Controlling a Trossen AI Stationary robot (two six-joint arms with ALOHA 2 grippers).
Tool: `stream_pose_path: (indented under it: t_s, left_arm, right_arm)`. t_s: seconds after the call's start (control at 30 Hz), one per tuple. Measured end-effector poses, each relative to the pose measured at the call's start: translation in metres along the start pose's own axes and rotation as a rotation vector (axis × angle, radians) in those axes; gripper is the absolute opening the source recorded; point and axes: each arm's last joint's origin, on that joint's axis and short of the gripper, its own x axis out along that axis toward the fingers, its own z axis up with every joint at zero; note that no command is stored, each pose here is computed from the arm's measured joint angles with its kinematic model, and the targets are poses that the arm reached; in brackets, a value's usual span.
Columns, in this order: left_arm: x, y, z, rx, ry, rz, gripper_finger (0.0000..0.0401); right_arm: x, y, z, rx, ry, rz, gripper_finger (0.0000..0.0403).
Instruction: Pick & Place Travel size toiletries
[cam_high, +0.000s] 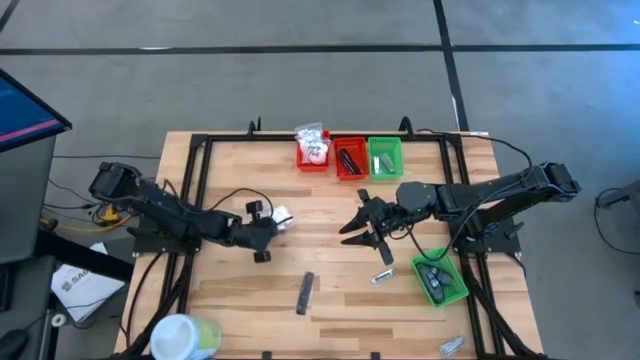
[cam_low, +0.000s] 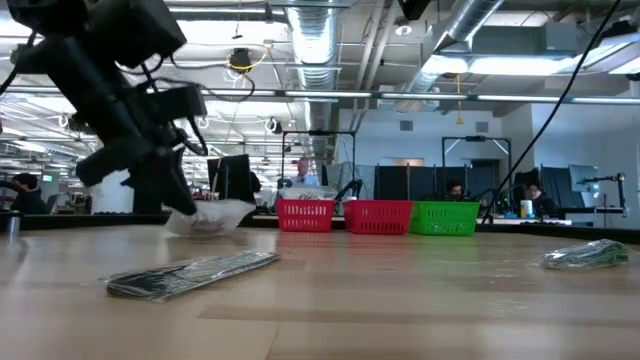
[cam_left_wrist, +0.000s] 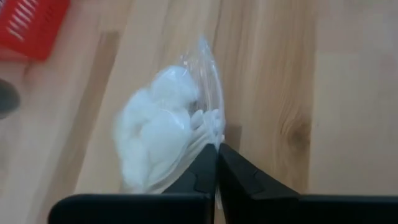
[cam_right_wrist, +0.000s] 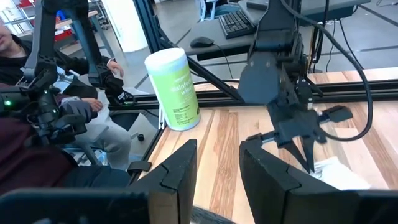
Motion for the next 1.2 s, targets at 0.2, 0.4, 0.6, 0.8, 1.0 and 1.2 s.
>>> stream_pose_path:
  t_s: [0.2, 0.4, 0.6, 0.8, 1.0, 1.2]
  left_arm:
    - [-0.019, 0.008, 0.010, -0.044, -0.092, -0.043, 0.0001]
    - [-0.040, 0.016, 0.019, -0.096, -0.189, -0.140, 0.0001]
    - [-0.052, 0.020, 0.023, -0.126, -0.241, -0.254, 0.0001]
    - [-0.047, 0.023, 0.025, -0.218, -0.199, -0.446, 0.0001]
    - [-0.040, 0.035, 0.026, -0.243, -0.190, -0.411, 0.0001]
    - [-0.032, 0.055, 0.029, -0.190, -0.241, -0.229, 0.0001]
  right_arm:
    - [0.000, 0.000, -0.002, 0.005, 0.021, -0.004, 0.0113]
    - [0.000, -0.001, -0.003, 0.007, 0.030, -0.006, 0.0113]
    - [0.000, -0.001, -0.005, 0.010, 0.051, -0.009, 0.0113]
    - [0.000, -0.001, -0.006, 0.011, 0.057, -0.010, 0.0113]
    - [0.000, -0.001, -0.007, 0.013, 0.075, -0.013, 0.0113]
    - [0.000, 0.000, -0.008, 0.012, 0.075, -0.010, 0.0113]
